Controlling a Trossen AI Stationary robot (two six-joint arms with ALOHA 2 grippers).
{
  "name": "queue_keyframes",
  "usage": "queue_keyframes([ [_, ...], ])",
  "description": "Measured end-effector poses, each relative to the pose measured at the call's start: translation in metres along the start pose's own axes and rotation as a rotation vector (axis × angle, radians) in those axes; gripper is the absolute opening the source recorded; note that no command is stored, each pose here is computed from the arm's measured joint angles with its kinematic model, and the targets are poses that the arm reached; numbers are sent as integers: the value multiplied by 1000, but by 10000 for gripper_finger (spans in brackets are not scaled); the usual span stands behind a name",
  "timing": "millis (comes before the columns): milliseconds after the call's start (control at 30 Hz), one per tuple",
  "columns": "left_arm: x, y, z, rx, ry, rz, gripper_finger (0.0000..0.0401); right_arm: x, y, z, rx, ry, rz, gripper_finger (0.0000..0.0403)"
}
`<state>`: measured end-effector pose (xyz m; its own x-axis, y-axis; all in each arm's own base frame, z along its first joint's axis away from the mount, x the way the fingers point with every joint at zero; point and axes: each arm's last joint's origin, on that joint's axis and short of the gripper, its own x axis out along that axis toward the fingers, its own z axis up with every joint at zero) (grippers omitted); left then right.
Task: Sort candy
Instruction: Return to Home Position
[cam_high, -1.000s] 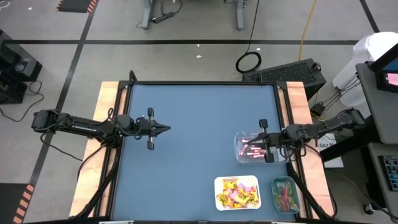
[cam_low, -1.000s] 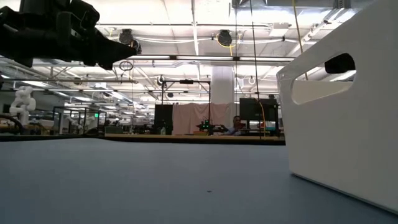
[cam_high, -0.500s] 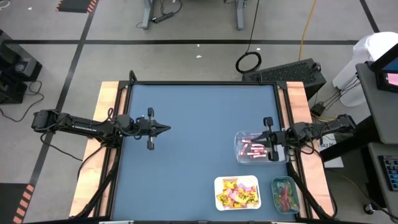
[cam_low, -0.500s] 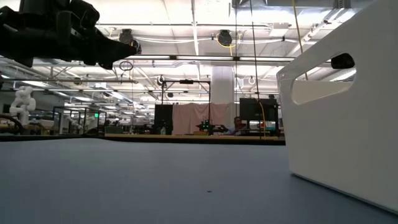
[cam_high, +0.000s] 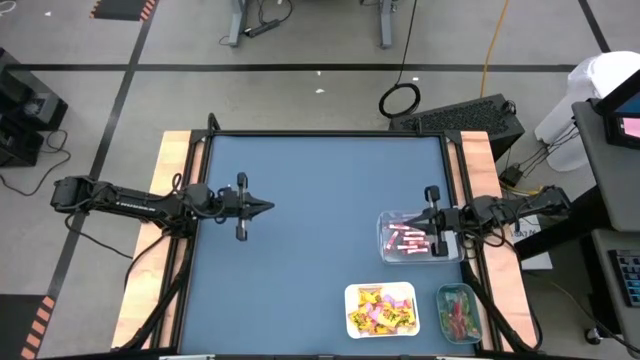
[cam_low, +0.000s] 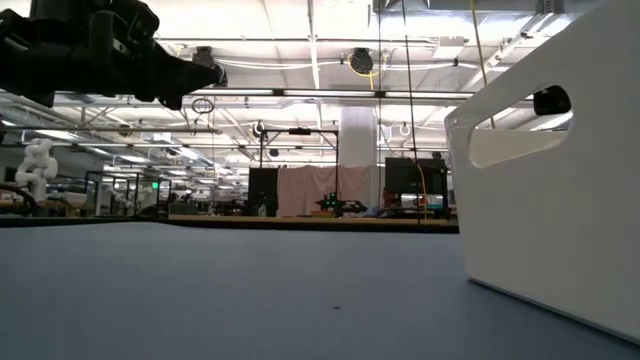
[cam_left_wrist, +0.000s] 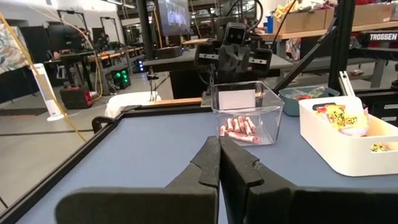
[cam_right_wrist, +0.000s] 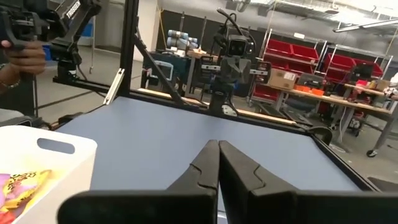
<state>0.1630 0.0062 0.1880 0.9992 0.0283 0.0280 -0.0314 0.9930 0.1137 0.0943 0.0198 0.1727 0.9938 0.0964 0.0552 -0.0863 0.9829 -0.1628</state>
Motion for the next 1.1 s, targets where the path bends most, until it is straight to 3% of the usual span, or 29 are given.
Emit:
queue_keyframes([
  [333,0,0,0,-2,0,-7,4,1,-9,-2,40,14,-78,0],
  [600,-6,0,8,-2,-47,-15,4,1,-8,-4,77,23,16,0],
  [1100,-23,0,10,-4,-2,-32,4,1,-8,-4,112,32,4,0],
])
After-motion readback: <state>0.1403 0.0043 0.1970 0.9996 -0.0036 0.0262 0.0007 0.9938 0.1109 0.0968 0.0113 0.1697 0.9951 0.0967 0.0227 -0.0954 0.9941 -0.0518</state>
